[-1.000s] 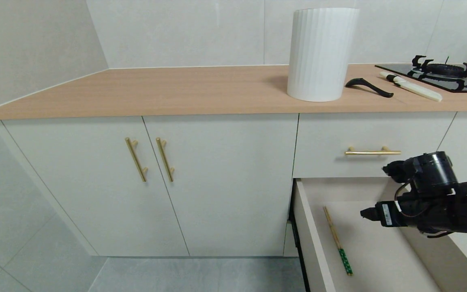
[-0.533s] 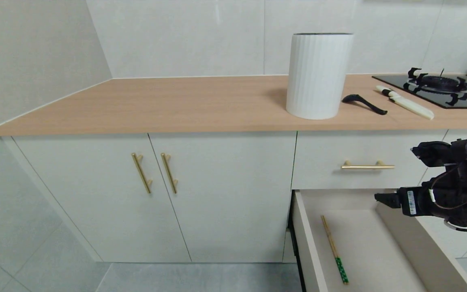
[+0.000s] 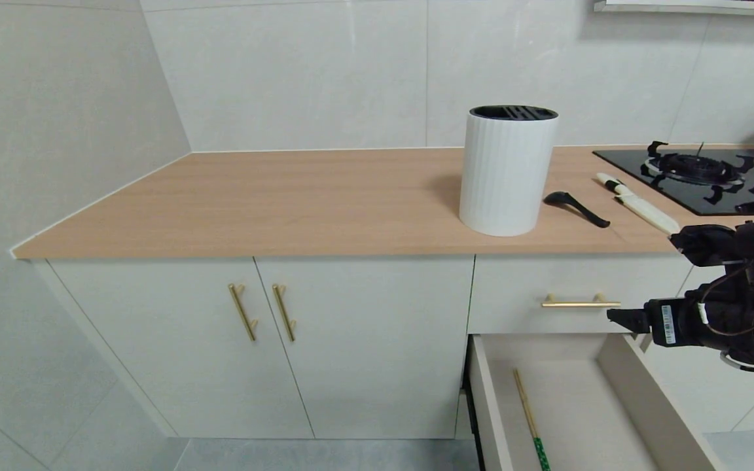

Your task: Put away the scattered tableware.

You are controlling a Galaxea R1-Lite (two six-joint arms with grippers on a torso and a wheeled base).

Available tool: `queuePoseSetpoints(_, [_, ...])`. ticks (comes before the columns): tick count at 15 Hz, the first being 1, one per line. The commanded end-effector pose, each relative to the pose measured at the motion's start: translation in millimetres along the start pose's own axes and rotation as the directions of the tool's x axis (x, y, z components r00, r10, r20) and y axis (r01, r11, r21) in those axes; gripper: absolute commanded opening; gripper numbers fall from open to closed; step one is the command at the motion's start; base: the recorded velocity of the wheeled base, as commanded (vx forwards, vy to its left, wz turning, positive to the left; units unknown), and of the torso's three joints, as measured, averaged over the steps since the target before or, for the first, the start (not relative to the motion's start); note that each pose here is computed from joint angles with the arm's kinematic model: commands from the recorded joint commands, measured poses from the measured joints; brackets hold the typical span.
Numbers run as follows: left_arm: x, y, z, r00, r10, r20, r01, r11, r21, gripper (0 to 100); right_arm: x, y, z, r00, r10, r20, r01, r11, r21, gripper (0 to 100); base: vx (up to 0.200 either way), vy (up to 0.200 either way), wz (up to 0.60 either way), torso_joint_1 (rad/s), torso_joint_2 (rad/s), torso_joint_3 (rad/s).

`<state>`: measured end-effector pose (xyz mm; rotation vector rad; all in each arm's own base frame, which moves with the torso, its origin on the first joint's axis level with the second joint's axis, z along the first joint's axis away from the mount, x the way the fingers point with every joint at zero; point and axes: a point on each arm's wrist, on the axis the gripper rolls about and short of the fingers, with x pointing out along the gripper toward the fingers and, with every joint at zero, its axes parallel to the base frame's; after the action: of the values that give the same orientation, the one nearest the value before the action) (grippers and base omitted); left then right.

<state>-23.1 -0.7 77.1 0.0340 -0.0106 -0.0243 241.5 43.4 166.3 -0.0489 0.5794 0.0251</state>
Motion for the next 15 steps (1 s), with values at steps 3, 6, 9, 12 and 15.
queuePoseSetpoints(3, [0, 0.0, 0.0, 1.0, 0.0, 0.001, 0.0, 1.0, 0.0, 100, 2, 0, -1, 1.0, 0.0, -0.006, 0.0, 1.0, -0.001, 100, 0.0, 0.0, 0.0, 0.167, -0.48, -0.31])
queuePoseSetpoints(6, [0, 0.0, 0.0, 1.0, 0.0, 0.001, 0.0, 1.0, 0.0, 100, 5, 1, -2, 1.0, -0.001, -0.014, 0.001, 1.0, -0.002, 100, 0.0, 0.0, 0.0, 0.191, -0.49, -0.31])
queuePoseSetpoints(9, [0, 0.0, 0.0, 1.0, 0.0, 0.001, 0.0, 1.0, 0.0, 100, 8, 1, 1, 1.0, 0.0, -0.011, 0.0, 1.0, -0.004, 100, 0.0, 0.0, 0.0, 0.209, -0.5, -0.307])
queuePoseSetpoints(12, [0, 0.0, 0.0, 1.0, 0.0, 0.001, 0.0, 1.0, 0.0, 100, 33, -14, 22, 1.0, -0.015, 0.007, 0.015, 0.999, -0.028, 100, 0.0, 0.0, 0.0, 0.116, -0.27, -0.154])
queuePoseSetpoints(15, [0, 0.0, 0.0, 1.0, 0.0, 0.001, 0.0, 1.0, 0.0, 100, 71, -27, 46, 0.997, 0.074, 0.028, -0.072, 0.996, -0.06, 100, 0.0, 0.0, 0.0, 0.012, -0.03, -0.015])
